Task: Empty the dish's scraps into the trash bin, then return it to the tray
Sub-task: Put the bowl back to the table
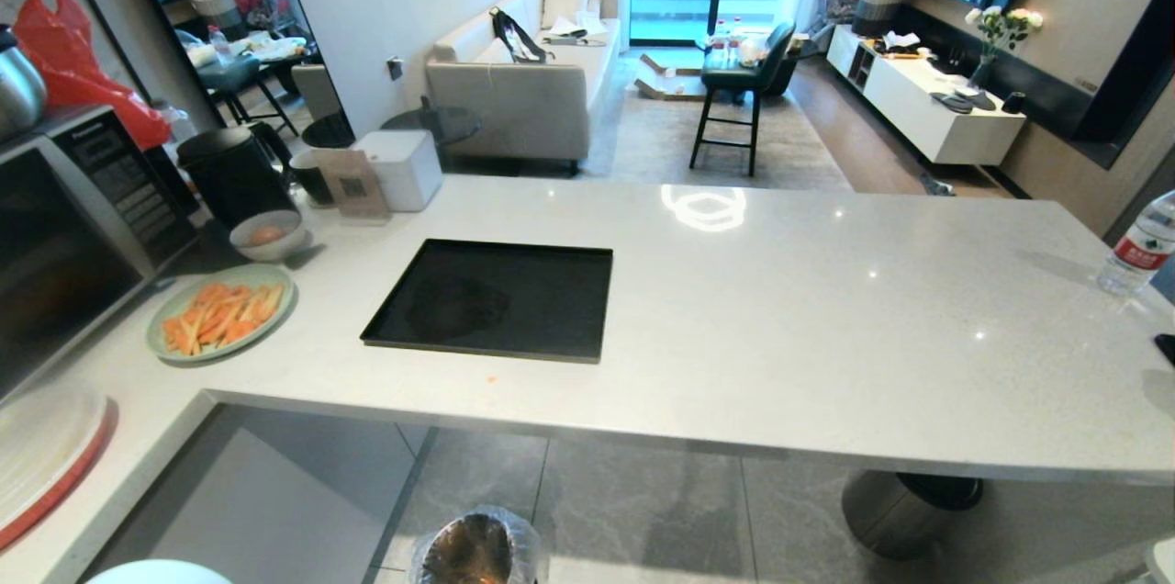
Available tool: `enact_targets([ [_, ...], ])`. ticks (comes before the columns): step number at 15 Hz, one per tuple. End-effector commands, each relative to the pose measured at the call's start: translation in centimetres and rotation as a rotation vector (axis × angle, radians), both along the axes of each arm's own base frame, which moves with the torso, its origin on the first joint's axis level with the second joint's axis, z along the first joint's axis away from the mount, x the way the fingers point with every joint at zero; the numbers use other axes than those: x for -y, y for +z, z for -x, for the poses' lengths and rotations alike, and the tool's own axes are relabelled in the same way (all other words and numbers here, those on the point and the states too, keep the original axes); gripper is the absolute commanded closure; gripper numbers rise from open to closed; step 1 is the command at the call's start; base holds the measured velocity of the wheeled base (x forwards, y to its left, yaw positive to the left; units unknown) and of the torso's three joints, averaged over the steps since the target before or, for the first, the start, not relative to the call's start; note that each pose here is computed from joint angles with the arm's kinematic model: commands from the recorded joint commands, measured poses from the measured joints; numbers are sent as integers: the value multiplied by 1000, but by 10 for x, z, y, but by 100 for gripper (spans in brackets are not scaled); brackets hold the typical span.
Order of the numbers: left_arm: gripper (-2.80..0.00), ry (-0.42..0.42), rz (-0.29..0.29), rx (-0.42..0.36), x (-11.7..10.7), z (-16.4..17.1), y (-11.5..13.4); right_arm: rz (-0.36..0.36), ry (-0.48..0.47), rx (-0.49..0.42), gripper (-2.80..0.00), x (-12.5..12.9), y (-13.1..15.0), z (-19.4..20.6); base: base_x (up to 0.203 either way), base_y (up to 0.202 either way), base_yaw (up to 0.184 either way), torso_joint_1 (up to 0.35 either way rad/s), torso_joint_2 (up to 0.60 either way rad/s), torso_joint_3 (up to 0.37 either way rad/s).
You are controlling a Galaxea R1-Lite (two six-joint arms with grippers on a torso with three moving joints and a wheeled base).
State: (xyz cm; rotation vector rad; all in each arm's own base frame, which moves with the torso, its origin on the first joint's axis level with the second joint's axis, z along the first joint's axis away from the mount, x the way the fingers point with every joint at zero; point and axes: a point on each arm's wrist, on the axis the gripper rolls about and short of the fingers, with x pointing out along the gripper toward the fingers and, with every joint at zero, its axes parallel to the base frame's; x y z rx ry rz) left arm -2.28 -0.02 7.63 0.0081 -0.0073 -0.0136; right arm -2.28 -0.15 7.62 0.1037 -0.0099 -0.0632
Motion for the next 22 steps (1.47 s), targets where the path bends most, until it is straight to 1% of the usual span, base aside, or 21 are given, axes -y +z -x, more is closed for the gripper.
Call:
enact_targets([
  [1,0,0,0,0,0,0,0,-1,-1,1,0,0,0,0,0,0,0,0,0,0],
  [13,0,-4,-4,1,0,0,0,-1,-1,1,0,0,0,0,6,0,0,-1,0,0],
  [22,0,1,0,0,0,0,0,-1,-1,1,0,0,0,0,192,0,0,0,4,1],
])
